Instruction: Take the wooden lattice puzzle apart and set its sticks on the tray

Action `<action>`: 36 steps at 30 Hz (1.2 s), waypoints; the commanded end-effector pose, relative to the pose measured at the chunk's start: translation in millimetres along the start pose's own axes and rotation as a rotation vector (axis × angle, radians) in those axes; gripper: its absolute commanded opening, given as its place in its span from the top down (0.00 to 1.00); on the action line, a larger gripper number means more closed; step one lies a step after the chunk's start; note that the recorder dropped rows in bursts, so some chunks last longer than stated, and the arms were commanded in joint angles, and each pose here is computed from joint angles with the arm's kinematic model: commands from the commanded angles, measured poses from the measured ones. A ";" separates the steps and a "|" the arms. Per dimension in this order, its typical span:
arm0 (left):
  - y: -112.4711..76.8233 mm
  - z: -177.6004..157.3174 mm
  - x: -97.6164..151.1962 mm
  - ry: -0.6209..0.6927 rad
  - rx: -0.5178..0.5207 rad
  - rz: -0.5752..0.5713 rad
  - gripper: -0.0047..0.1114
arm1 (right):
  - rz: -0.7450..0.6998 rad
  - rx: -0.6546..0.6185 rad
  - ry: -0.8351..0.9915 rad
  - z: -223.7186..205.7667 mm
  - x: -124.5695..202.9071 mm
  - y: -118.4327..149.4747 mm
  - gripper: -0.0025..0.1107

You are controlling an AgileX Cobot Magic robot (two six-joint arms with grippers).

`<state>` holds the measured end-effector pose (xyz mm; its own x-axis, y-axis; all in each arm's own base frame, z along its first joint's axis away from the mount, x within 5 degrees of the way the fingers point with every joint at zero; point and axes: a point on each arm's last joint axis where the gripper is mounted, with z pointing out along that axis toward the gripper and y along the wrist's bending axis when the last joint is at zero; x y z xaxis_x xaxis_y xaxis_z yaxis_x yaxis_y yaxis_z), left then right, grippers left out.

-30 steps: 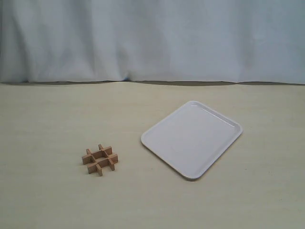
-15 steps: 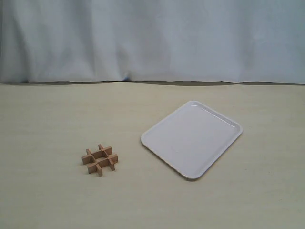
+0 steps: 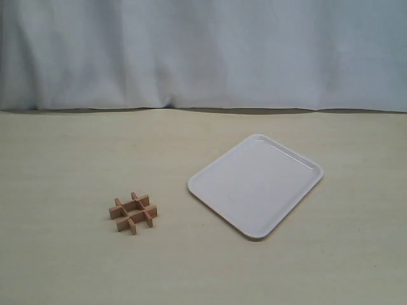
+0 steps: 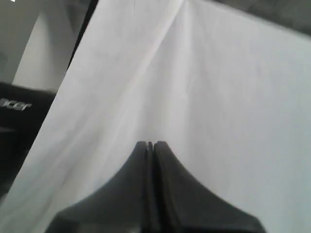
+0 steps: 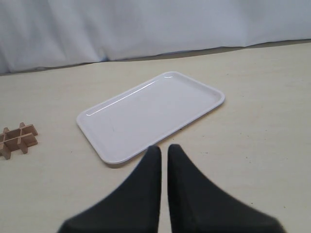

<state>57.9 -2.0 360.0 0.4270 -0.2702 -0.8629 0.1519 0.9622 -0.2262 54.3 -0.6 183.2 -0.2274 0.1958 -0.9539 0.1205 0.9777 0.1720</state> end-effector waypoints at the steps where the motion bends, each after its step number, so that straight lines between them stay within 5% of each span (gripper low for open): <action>1: 6.9 51.9 32.2 0.481 -0.068 0.178 0.96 | -0.007 0.002 -0.008 -0.3 -0.3 -0.3 0.94; 9: 29.2 102.5 135.1 1.252 -0.126 0.180 0.96 | -0.007 0.002 -0.008 -0.3 -0.3 -0.3 0.94; 14: 20.3 111.8 189.0 1.481 0.080 0.228 0.96 | -0.007 0.002 -0.008 -0.3 -0.3 -0.3 0.94; 20: -42.8 137.8 231.1 1.602 0.349 0.310 0.96 | -0.007 0.002 -0.008 -0.3 -0.3 -0.3 0.94; 25: -94.2 147.7 259.1 1.640 0.556 0.570 0.96 | -0.007 0.002 -0.008 -0.3 -0.3 -0.3 0.94; 28: -96.7 152.0 269.1 1.675 0.577 0.765 0.96 | -0.007 0.002 -0.008 -0.3 -0.3 -0.3 0.94; 36: -81.5 147.6 286.3 1.800 0.502 0.774 0.94 | -0.007 0.002 -0.008 -0.3 -0.3 -0.3 0.94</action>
<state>298.3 -163.6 201.6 -0.6182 0.7669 -0.1724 0.7412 0.6417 0.1969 54.3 -0.6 183.2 -0.2274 0.1958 -0.9539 0.1205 0.9777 0.1720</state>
